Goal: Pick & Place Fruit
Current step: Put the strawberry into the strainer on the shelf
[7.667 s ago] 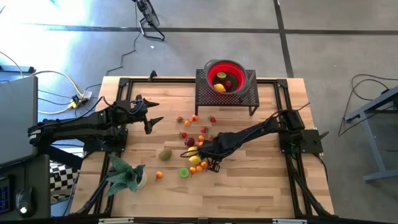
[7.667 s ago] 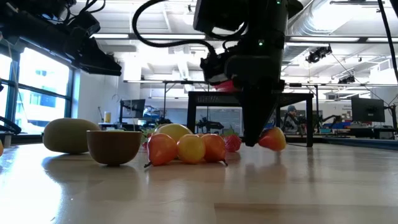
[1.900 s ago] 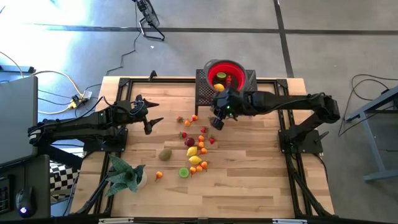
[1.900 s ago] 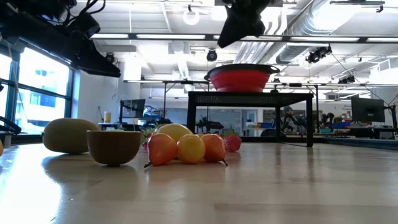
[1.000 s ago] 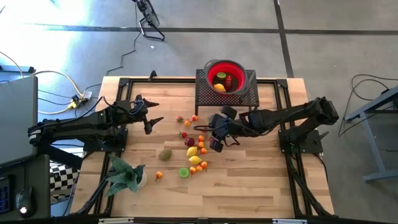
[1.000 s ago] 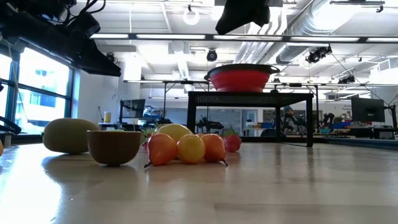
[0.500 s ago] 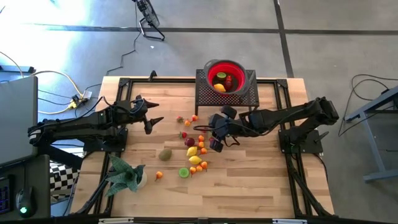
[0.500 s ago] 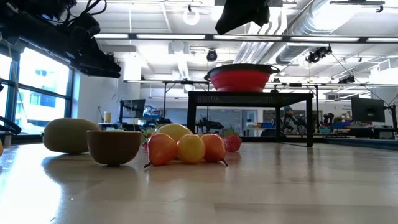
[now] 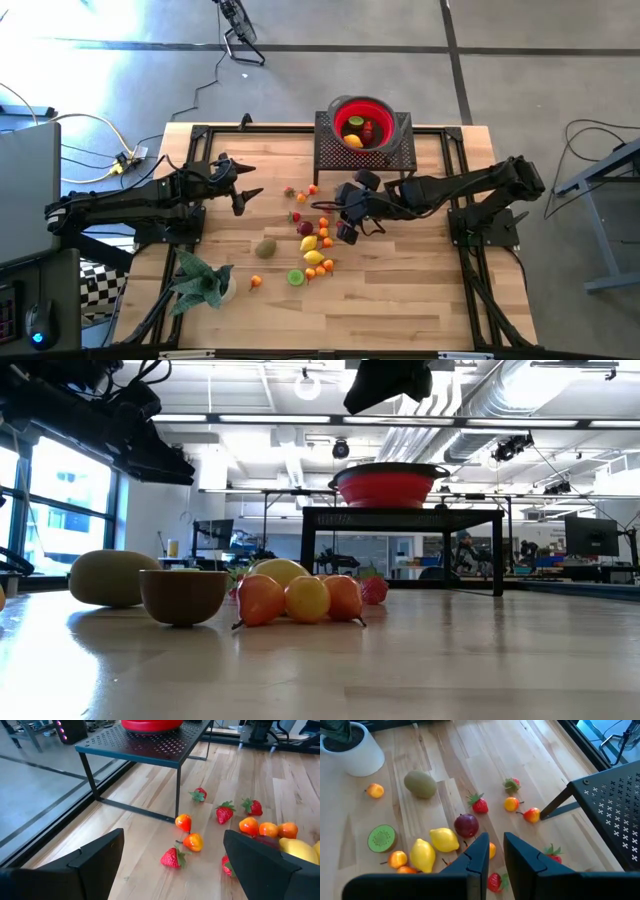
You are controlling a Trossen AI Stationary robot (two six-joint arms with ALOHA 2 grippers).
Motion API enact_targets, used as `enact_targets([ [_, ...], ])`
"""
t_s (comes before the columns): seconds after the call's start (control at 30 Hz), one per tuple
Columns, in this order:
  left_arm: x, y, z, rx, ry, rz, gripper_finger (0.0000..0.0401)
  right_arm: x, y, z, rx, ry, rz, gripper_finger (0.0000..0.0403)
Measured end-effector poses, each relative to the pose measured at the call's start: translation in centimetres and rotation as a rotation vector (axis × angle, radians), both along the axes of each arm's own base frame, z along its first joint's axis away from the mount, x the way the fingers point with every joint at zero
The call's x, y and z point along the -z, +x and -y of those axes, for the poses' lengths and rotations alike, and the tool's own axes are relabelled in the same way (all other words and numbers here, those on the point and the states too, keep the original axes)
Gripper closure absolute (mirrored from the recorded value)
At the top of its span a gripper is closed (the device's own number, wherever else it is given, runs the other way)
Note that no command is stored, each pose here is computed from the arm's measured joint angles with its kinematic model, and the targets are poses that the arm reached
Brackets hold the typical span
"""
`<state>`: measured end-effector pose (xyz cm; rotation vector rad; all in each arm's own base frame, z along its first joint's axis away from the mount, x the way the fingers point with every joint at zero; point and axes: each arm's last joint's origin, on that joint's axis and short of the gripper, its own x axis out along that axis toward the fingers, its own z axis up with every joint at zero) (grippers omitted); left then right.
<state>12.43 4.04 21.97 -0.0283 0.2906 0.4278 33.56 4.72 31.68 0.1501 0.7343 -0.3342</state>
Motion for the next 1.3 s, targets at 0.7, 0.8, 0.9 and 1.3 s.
enact_targets([
  [0.7, 0.1, 0.0, 0.0, 0.000, -0.002, -0.008, 0.0064, 8.1, -1.2, 0.5, 0.397, 0.180, 0.089, 0.0353],
  [0.8, 0.1, 0.0, 0.0, 0.000, -0.001, -0.008, 0.0064, 9.5, -1.8, 0.7, 0.486, 0.245, 0.090, 0.0353],
  [0.9, 0.1, 0.0, 0.0, 0.000, -0.001, -0.008, 0.0064, 10.5, -2.3, 0.8, 0.543, 0.292, 0.079, 0.0353],
  [1.3, 0.1, 0.0, 0.0, 0.000, 0.001, -0.009, 0.0064, 11.1, -2.3, -0.2, 0.465, 0.290, 0.119, 0.0353],
])
